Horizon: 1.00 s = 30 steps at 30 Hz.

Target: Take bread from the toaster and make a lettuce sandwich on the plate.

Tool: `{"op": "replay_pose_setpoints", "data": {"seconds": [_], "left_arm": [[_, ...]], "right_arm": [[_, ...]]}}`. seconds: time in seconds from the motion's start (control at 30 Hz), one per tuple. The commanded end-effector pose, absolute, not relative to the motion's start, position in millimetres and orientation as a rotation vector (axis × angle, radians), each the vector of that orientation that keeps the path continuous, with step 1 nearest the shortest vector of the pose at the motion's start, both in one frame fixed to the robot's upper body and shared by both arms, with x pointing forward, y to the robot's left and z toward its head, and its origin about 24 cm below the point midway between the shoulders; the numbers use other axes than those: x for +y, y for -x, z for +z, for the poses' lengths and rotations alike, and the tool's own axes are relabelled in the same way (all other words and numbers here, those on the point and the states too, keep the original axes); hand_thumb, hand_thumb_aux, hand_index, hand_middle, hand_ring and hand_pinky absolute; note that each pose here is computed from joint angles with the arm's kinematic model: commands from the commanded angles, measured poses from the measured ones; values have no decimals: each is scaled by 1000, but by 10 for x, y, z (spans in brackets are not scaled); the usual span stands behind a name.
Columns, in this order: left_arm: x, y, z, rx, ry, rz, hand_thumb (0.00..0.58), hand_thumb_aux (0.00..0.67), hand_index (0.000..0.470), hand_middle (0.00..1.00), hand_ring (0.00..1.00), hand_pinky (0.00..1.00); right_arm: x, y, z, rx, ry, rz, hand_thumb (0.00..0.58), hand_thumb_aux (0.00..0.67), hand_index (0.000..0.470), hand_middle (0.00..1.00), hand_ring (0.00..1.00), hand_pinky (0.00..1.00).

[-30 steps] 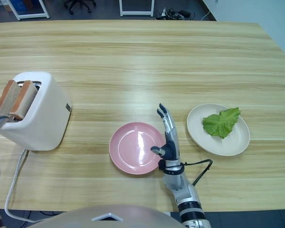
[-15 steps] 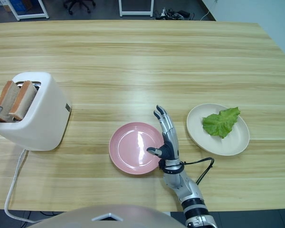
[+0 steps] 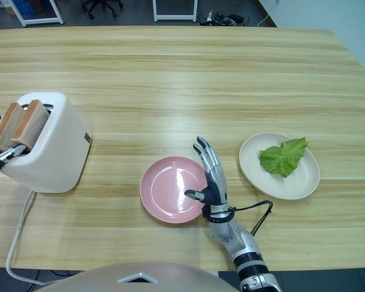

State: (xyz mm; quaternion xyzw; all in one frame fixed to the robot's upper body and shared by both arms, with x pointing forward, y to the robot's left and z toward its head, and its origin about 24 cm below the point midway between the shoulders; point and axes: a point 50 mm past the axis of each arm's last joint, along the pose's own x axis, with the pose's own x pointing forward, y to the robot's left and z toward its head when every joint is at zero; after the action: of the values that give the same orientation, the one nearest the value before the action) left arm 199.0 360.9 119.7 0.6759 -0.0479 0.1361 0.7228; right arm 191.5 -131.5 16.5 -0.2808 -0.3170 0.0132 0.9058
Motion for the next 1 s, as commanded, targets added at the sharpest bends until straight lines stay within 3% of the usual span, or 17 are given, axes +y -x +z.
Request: {"op": "replay_pose_setpoints", "data": {"seconds": [0.03, 0.07, 0.37, 0.63, 0.97, 1.0], "left_arm": [[3667, -2012, 1058, -8, -1484, 247, 568, 575, 404, 0, 0, 0], [3678, -2014, 1051, -2, -1482, 245, 580, 670, 470, 0, 0, 0], [3550, -1923, 904, 7, -1377, 88, 580, 670, 470, 0, 0, 0], [3559, -1756, 988, 4, -1372, 93, 580, 670, 470, 0, 0, 0], [3785, -1941, 987, 54, -1459, 217, 580, 670, 470, 4, 4, 4], [3787, -1946, 995, 44, -1468, 225, 580, 670, 470, 82, 82, 82]], "right_arm": [[-1314, -1907, 125, -640, 598, 42, 0, 0, 0, 0, 0, 0], [-1312, -1903, 123, -640, 598, 44, 0, 0, 0, 0, 0, 0], [-1312, -1860, 96, -629, 603, 65, 0, 0, 0, 0, 0, 0], [-1346, -1831, 73, -613, 613, 62, 0, 0, 0, 0, 0, 0], [-1358, -1852, 54, -604, 622, 51, 0, 0, 0, 0, 0, 0], [-1358, -1852, 54, -604, 622, 51, 0, 0, 0, 0, 0, 0]]}}
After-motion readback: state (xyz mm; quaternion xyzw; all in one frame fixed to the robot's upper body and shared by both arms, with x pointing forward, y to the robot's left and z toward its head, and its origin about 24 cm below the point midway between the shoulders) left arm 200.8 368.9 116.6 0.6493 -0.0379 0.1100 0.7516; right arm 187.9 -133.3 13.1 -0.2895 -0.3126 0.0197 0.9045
